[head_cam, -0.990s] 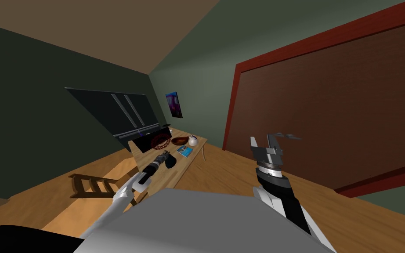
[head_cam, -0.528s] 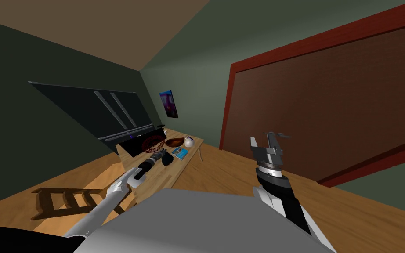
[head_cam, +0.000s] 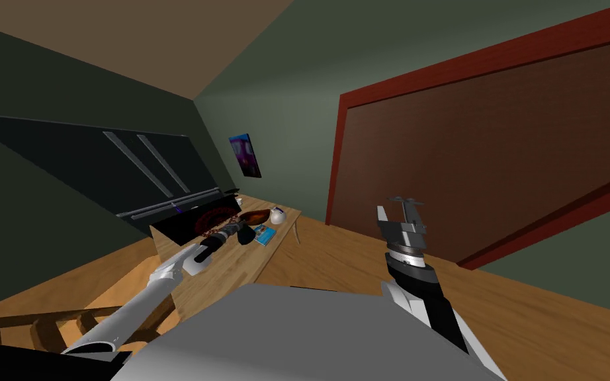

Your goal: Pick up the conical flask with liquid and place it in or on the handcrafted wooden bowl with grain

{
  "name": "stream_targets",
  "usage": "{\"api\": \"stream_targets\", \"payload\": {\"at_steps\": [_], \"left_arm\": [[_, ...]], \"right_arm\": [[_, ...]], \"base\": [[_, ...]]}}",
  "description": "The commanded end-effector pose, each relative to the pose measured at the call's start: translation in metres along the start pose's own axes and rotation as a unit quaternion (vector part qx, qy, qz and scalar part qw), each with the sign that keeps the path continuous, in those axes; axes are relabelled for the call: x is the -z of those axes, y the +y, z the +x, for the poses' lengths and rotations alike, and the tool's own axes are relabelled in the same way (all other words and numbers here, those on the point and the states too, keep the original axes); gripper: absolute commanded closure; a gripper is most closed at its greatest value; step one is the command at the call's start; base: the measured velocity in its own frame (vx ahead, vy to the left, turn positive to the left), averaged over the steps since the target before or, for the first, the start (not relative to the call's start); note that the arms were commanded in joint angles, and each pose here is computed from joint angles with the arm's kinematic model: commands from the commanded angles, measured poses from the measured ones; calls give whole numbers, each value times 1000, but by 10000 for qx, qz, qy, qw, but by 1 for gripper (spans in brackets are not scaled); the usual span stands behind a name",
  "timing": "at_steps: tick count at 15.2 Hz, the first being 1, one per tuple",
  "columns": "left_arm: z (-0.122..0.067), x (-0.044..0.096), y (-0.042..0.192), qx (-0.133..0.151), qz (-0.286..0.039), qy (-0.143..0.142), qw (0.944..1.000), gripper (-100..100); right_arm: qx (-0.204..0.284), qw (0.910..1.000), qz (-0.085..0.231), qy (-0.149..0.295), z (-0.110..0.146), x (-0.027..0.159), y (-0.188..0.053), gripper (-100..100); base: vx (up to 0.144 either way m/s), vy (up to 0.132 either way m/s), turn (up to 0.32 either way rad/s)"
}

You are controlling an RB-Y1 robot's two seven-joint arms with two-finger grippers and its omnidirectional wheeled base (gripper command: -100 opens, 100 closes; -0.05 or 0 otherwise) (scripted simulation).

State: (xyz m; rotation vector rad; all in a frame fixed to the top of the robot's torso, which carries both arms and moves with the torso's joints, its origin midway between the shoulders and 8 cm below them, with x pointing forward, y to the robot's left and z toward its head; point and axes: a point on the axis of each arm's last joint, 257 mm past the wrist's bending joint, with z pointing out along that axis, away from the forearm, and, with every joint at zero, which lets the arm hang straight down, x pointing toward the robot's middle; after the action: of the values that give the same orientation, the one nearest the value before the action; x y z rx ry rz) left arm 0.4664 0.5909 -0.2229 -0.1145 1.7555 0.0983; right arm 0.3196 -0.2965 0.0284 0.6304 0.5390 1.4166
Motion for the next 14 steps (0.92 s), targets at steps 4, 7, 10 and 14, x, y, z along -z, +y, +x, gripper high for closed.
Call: {"api": "stream_targets", "payload": {"at_steps": [4, 7, 10, 14], "left_arm": [[-36, -4, 31, -94, -178, -9, 9998, 100], [-52, -3, 46, -92, -280, -11, 9996, 100], [-69, -2, 62, -72, -388, -16, 9992, 100], [-88, 1, 82, 49, -551, -18, 9985, 100]], "right_arm": [[0, 10000, 0, 0, 0, 0, 0, 0], [0, 10000, 0, 0, 0, 0, 0, 0], [0, 10000, 0, 0, 0, 0, 0, 0], [1, 10000, 0, 0, 0, 0, 0, 0]], "base": [[63, -41, -124], [62, -22, -106], [64, 0, -102], [66, 28, -102]]}}
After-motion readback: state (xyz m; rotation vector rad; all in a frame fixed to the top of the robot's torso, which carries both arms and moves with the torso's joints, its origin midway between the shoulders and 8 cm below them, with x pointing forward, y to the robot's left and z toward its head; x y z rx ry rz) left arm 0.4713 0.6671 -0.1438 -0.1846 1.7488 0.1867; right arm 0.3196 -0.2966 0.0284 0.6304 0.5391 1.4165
